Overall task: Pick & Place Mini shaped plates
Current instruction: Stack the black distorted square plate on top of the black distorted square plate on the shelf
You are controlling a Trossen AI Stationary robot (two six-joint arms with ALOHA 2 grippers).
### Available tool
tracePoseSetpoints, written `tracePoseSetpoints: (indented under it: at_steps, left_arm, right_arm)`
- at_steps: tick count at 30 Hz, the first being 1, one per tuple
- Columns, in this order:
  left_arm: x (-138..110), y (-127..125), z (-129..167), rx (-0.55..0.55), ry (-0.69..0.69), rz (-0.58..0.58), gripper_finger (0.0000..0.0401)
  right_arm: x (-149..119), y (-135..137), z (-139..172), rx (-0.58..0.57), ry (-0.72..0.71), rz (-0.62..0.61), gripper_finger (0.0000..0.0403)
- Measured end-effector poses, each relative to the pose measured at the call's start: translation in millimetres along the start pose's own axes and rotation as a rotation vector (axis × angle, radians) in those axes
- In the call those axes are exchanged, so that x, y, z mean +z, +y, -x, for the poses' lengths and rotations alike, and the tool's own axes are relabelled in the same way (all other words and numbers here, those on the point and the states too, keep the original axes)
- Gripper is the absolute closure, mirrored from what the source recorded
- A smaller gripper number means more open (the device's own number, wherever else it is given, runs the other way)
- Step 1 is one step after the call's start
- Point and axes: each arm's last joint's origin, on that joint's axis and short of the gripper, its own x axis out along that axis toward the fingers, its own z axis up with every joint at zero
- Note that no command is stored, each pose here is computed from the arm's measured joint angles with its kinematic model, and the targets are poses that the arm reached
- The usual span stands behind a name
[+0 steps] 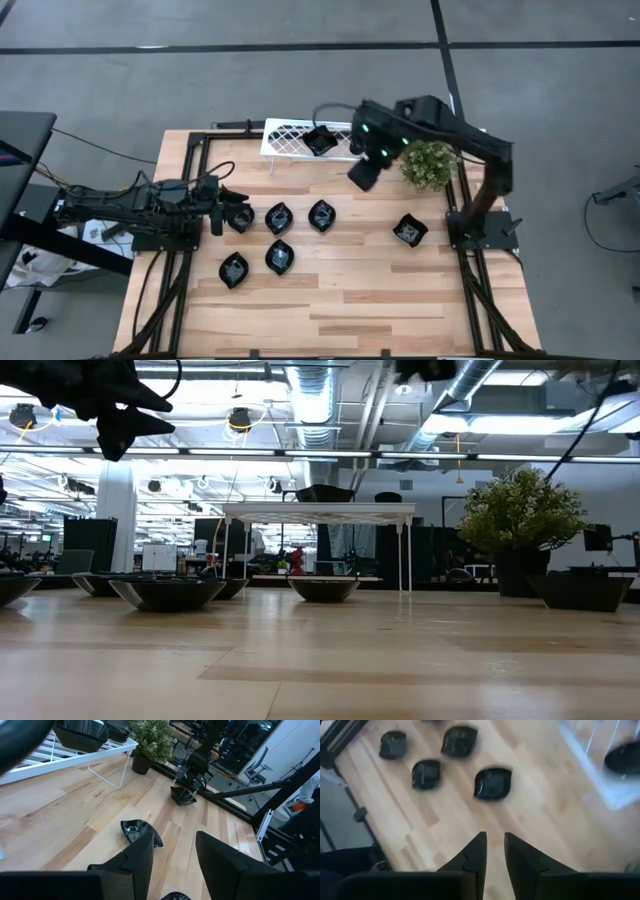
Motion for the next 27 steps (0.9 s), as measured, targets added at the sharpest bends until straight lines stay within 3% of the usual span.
tracePoseSetpoints:
  at_steps: [5,12,20,27]
  left_arm:
    - [0,0,0,-0.001,-0.003,-0.004,0.0251]
    - [1,0,0,-0.003,-0.008,-0.005,0.0251]
    - [2,-1,0,-0.007,-0.017,-0.001,0.0251]
    - [2,-1,0,-0.009,-0.019,0.021,0.0251]
  right_arm:
    - [-50,9,-11,-0.086,0.087,-0.147,0.0340]
    - [-127,1,-50,-0.233,0.218,-0.449,0.0340]
    - [-196,-15,-103,-0.255,0.214,-0.714,0.0340]
    - [-237,-37,-128,-0.287,0.161,-0.891,0.0340]
